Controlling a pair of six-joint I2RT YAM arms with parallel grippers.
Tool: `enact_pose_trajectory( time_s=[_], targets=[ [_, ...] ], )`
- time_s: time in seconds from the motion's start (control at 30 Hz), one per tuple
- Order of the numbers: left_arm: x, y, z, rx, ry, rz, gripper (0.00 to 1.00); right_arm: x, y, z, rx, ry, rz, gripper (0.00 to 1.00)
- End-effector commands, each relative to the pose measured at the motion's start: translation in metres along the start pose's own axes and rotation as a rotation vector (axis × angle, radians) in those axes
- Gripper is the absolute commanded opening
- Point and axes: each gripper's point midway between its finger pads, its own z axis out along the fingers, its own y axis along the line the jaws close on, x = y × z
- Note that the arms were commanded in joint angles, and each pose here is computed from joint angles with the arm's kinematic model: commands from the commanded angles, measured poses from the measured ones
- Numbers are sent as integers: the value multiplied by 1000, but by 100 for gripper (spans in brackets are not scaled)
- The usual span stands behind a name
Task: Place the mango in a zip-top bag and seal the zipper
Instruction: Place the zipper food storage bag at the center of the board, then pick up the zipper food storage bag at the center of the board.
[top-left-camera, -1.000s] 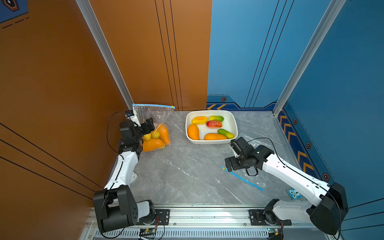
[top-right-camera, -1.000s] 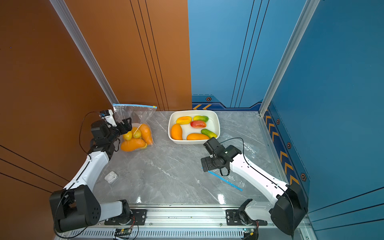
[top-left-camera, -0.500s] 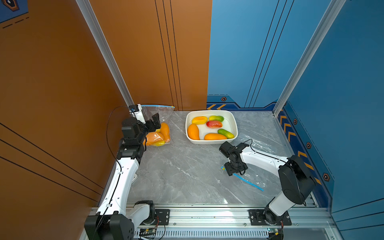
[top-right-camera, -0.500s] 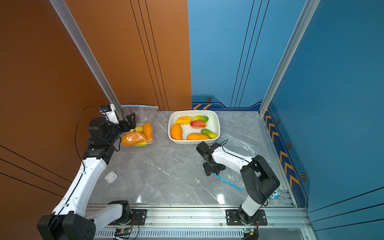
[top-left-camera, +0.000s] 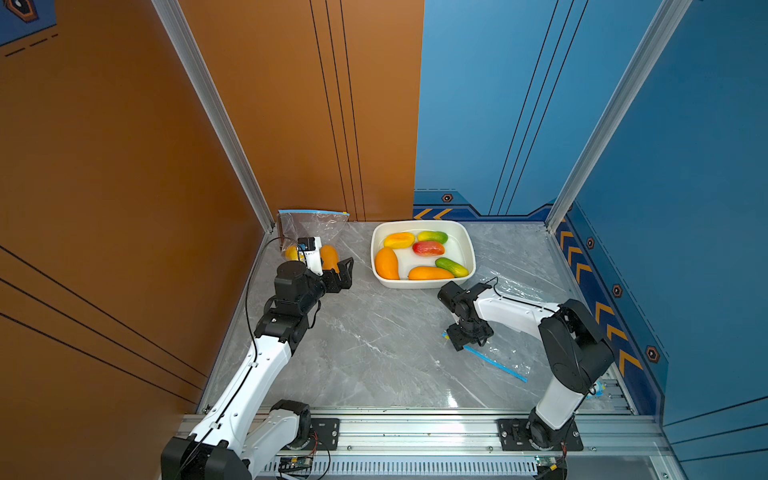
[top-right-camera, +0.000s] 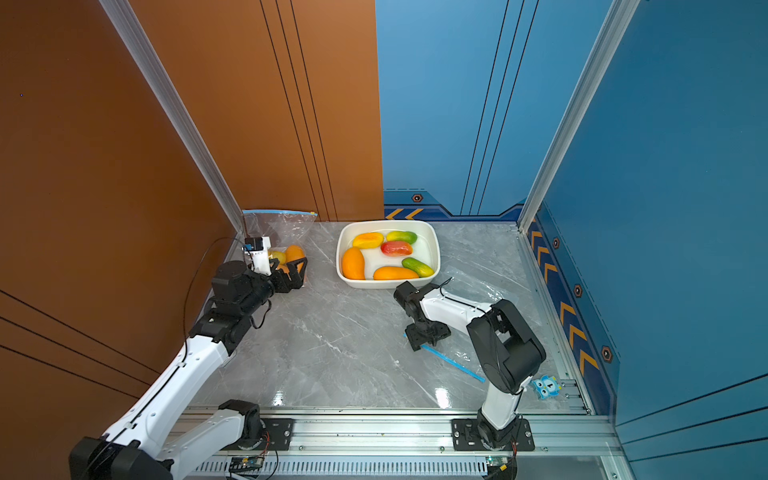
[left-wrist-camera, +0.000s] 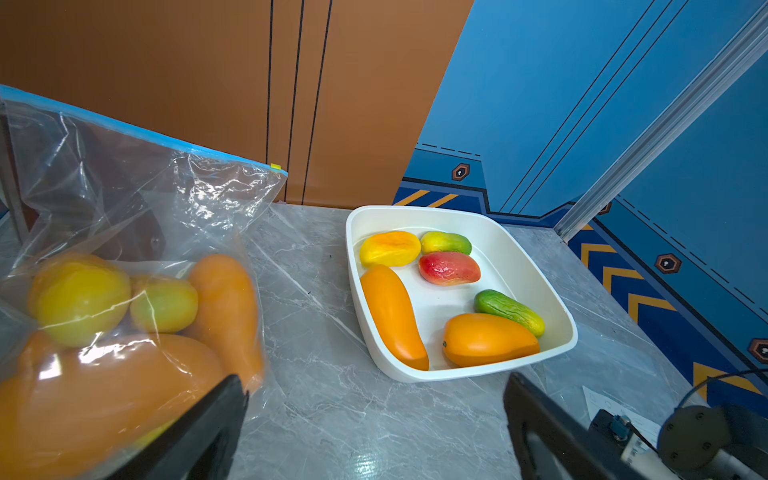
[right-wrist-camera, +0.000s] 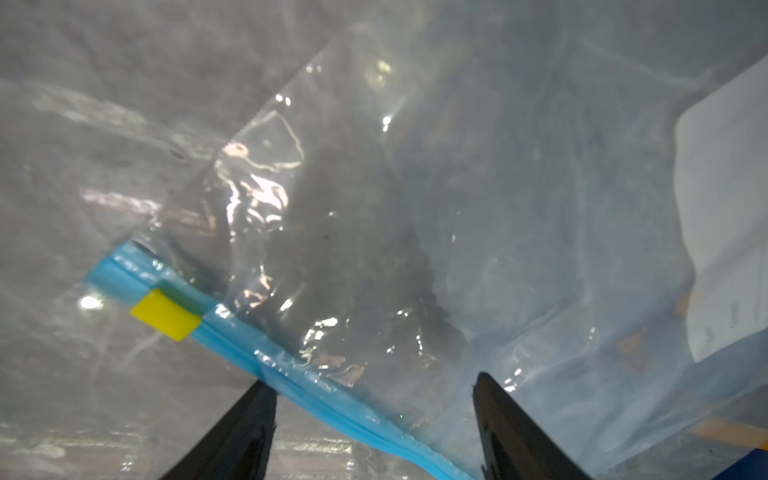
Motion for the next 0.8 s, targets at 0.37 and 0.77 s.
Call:
enact_pose_trajectory(
  time_s=[0.37,0.77],
  targets=[
    [0,-14,-1,55,-25,22,98,-15,-8,-8,2,-31,-29,43],
    [2,-12,-1,39,-34,31,98,-28,-41,-19,266,-58,-116,37]
  ],
)
